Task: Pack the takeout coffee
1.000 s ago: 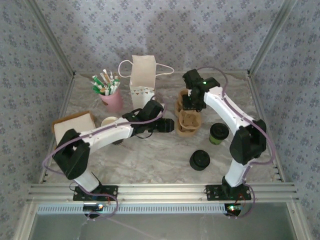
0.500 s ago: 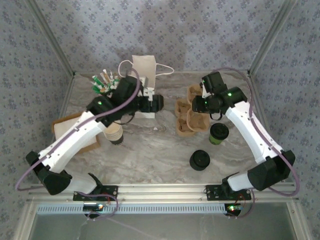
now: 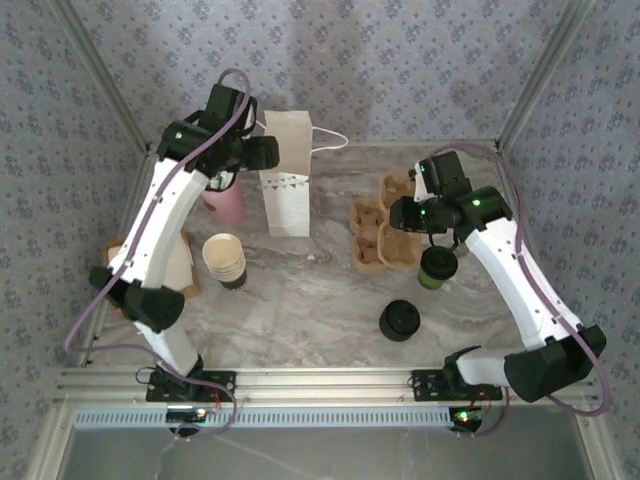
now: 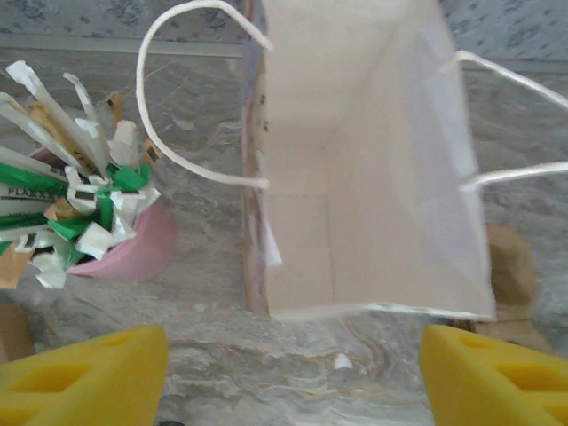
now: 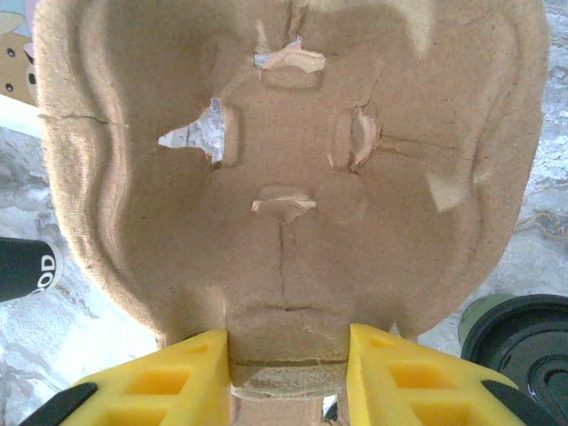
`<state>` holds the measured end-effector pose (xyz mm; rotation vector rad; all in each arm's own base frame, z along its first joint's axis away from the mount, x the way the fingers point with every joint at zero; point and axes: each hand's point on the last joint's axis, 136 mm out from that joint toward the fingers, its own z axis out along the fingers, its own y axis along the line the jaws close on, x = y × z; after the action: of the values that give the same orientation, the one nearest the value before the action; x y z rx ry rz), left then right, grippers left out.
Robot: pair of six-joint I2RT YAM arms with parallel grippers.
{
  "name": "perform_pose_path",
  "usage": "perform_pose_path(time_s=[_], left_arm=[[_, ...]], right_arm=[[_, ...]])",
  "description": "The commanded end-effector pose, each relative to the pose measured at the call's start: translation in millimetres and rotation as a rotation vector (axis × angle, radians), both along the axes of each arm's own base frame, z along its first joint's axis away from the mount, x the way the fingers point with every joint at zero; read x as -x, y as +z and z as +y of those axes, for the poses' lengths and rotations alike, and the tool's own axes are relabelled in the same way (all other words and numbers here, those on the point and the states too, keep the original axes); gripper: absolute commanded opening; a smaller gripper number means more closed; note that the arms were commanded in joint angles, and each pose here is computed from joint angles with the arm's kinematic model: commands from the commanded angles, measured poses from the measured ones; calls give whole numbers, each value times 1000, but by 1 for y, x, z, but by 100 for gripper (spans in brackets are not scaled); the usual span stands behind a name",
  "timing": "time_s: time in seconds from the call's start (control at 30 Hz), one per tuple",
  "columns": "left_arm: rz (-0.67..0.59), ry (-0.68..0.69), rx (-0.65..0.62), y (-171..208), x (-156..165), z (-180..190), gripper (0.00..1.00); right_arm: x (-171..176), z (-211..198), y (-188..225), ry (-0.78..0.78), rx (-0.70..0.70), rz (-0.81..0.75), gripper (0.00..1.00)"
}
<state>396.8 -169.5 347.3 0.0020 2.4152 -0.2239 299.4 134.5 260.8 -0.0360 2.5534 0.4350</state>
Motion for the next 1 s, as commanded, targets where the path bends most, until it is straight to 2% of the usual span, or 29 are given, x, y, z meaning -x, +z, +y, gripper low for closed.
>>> perform_pose_path(time_s=[0.0,0.13,0.3,0.4,0.63,0.77,0.97], left_arm=[[76,-7,-59,-12,-1,8,67],[117,-9,-78,-24,-13,3,58],[153,-1,-76,-39,-22,1,40],[163,10,-76,-44,-25,4,33],[190,10,-60,-55,-31,1,31],[209,6,-56,-63,-33,-1,24],[215,4,-37,-62,-31,-3,1]], right_arm=[[5,1,5,10,-27,-8,37],[7,0,6,9,-36,-13,37],[7,1,7,7,-45,-14,37],[8,1,8,9,-52,-17,37],[10,1,12,10,-61,-24,37],[11,1,13,12,-60,-22,37],[13,-1,16,12,-63,-30,37]])
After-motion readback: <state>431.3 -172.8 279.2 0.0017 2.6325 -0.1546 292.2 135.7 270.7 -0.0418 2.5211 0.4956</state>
